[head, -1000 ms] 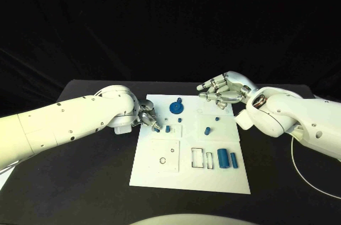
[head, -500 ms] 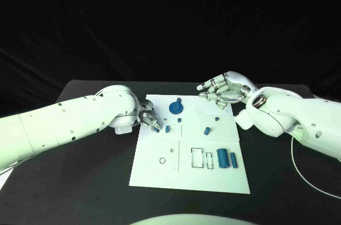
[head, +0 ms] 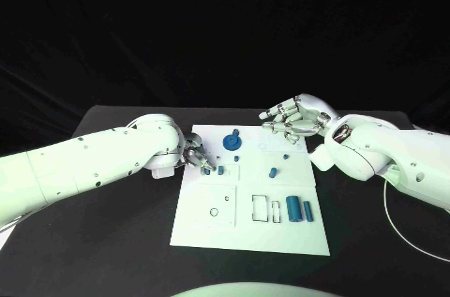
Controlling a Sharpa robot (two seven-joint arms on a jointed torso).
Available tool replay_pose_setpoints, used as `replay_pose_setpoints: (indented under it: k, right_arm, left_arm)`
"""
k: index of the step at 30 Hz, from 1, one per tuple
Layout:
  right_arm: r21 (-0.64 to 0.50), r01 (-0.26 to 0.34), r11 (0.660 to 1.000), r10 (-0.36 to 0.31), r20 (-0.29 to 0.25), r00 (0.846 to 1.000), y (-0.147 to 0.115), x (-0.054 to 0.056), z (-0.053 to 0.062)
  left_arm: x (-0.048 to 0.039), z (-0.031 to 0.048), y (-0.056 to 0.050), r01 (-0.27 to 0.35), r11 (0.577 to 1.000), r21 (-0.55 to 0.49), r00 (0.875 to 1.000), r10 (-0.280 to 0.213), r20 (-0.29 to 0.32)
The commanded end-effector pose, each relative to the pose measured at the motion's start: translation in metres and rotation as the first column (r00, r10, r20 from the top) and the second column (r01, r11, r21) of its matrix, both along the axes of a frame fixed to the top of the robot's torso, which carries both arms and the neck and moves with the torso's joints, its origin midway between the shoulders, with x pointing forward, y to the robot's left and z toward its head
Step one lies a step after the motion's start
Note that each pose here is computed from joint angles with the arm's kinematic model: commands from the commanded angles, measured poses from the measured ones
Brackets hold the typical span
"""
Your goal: Assemble the parts on the task board
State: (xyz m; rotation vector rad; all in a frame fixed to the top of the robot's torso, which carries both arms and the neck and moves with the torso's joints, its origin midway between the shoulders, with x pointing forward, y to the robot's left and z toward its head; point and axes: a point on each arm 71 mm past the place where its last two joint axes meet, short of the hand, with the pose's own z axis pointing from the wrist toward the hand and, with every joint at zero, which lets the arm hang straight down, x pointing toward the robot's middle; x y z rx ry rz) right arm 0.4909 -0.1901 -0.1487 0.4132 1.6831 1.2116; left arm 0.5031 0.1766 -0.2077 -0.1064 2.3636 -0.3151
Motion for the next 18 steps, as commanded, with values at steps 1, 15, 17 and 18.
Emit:
replay_pose_setpoints:
  k: [1,15,17,18]
  right_arm:
    - [-0.001,-0.016,1.000,0.016,-0.004,1.000,0.0011,-0.0010,-0.0004]
    - [-0.001,-0.013,1.000,0.012,-0.004,1.000,-0.0004,-0.0008,-0.0005]
    - [-0.001,-0.013,1.000,0.013,-0.005,1.000,-0.0005,-0.0007,-0.0006]
    - [-0.001,-0.013,1.000,0.013,-0.005,1.000,-0.0006,-0.0007,-0.0008]
  left_arm:
    - [-0.0029,-0.0053,-0.0003,0.010,1.000,0.022,0.999,-0.009,-0.032]
    - [-0.0013,-0.0039,0.0064,-0.014,1.000,0.017,1.000,0.014,-0.018]
    - [-0.0016,-0.0026,0.0079,-0.018,1.000,0.006,1.000,0.018,-0.008]
    - [-0.0016,-0.0016,0.0089,-0.021,1.000,-0.002,1.000,0.021,-0.001]
